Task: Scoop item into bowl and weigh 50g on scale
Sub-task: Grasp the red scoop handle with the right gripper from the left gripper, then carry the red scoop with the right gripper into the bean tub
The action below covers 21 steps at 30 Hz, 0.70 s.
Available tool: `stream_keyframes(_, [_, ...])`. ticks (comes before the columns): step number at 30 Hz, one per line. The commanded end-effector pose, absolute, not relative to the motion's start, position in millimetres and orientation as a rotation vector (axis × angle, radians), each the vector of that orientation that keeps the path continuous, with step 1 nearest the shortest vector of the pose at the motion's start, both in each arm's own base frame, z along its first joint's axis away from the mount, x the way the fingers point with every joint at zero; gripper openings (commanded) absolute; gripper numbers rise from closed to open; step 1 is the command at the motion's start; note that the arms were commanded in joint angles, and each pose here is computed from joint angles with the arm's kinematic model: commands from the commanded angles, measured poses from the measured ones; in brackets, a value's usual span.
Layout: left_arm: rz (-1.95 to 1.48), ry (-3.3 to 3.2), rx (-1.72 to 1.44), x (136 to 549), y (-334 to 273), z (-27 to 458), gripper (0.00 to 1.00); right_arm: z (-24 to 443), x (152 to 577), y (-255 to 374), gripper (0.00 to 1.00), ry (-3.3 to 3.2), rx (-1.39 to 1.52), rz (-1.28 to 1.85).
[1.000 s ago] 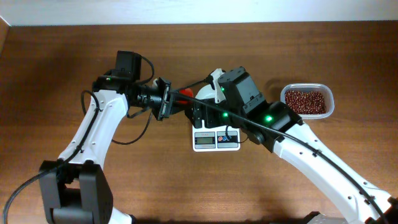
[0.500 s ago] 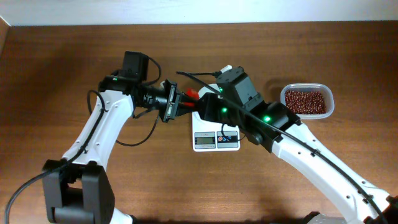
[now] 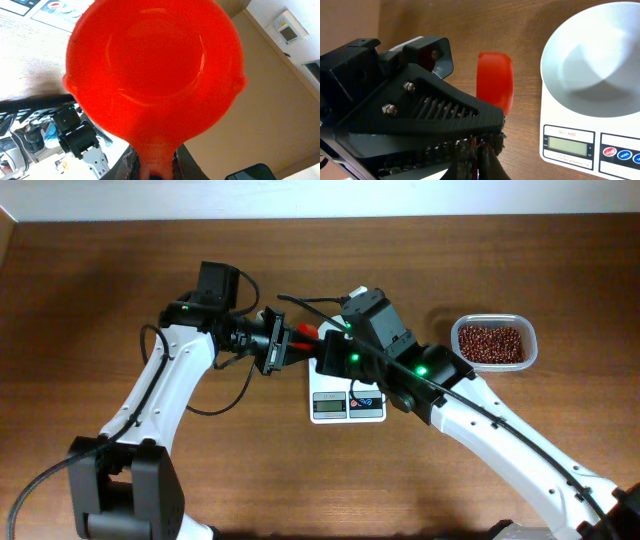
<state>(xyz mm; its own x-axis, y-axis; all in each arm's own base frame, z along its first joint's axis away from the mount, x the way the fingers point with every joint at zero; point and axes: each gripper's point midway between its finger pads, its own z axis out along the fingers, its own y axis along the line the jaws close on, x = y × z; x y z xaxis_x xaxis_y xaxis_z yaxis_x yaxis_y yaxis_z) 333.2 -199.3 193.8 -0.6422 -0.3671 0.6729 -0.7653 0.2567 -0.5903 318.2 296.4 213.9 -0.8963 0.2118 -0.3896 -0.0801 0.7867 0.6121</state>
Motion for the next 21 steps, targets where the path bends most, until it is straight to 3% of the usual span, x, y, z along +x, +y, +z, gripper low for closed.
stream_keyframes(1, [1.36, -2.145, 1.031, 333, -200, 199, 0.0, 214, 316, 300, 0.04, 2.54, 0.08, 0.896])
stream_keyframes(3, [1.345, -2.167, 1.049, 335, -198, 196, 0.01, 215, 318, 300, 0.04, 2.529, 0.045, 0.879])
stream_keyframes(4, [1.33, -2.187, 1.066, 336, -196, 192, 0.08, 216, 319, 300, 0.04, 2.514, 0.001, 0.867])
stream_keyframes(7, [1.386, -2.529, 0.839, 351, -186, 180, 0.54, 224, 322, 297, 0.04, 2.491, -0.086, 0.847])
stream_keyframes(10, [1.523, -2.715, 0.577, 367, -188, 189, 0.78, 244, 323, 280, 0.04, 2.52, -0.128, 0.806])
stream_keyframes(13, [1.697, -2.794, 0.264, 373, -197, 206, 0.82, 273, 324, 234, 0.04, 2.57, -0.149, 0.687])
stream_keyframes(14, [1.739, -2.809, 0.18, 374, -199, 210, 0.92, 282, 324, 215, 0.04, 2.585, -0.153, 0.642])
stream_keyframes(17, [1.76, -2.862, 0.057, 375, -199, 211, 0.99, 312, 326, 146, 0.04, 2.612, -0.073, 0.515])
stream_keyframes(21, [1.773, -2.916, -0.091, 375, -199, 211, 0.99, 299, 326, 53, 0.04, 2.737, 0.145, 0.34])
